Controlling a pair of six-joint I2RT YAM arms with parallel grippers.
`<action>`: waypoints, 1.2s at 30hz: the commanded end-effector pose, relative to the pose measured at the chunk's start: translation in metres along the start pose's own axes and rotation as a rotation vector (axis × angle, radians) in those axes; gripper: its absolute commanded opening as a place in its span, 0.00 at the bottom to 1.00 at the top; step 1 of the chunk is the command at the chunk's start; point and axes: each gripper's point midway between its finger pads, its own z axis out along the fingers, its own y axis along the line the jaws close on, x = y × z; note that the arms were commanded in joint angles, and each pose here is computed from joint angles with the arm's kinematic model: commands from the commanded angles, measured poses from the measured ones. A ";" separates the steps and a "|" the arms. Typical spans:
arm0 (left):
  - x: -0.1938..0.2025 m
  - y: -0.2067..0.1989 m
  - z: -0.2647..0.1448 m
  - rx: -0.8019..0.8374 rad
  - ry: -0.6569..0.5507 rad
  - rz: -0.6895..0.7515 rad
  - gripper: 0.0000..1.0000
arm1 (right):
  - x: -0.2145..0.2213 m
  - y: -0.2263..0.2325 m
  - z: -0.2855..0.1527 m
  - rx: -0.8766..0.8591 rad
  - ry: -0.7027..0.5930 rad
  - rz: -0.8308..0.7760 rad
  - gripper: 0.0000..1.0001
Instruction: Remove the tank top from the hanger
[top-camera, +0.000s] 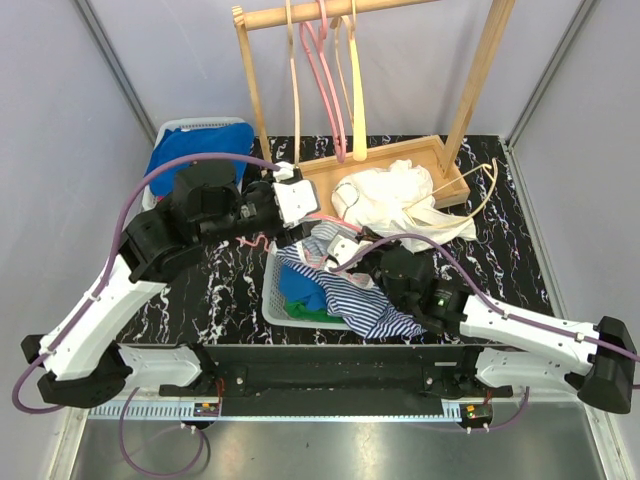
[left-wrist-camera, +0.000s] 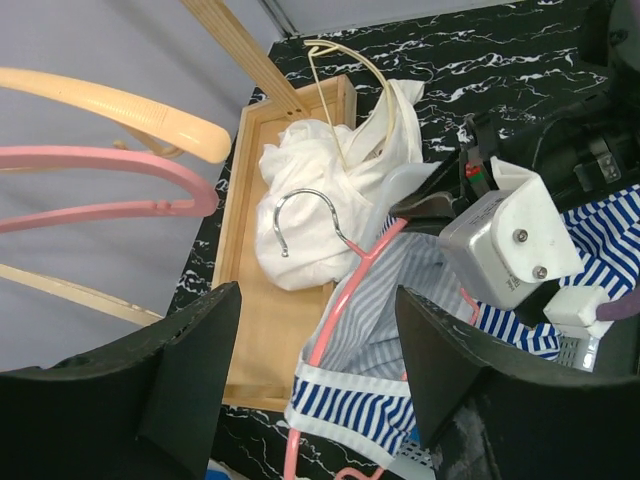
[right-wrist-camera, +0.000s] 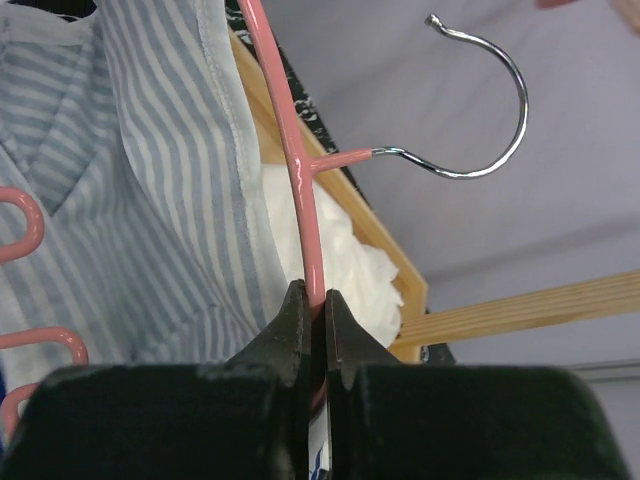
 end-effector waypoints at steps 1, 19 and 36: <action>-0.011 -0.005 -0.002 0.049 -0.036 0.023 0.70 | -0.060 -0.081 -0.019 0.246 -0.138 0.029 0.00; -0.013 0.005 0.009 0.051 -0.003 0.086 0.71 | -0.137 -0.077 -0.051 0.243 -0.332 -0.163 0.00; 0.002 -0.014 0.005 0.109 0.026 0.040 0.50 | -0.173 -0.129 -0.078 0.384 -0.430 -0.160 0.00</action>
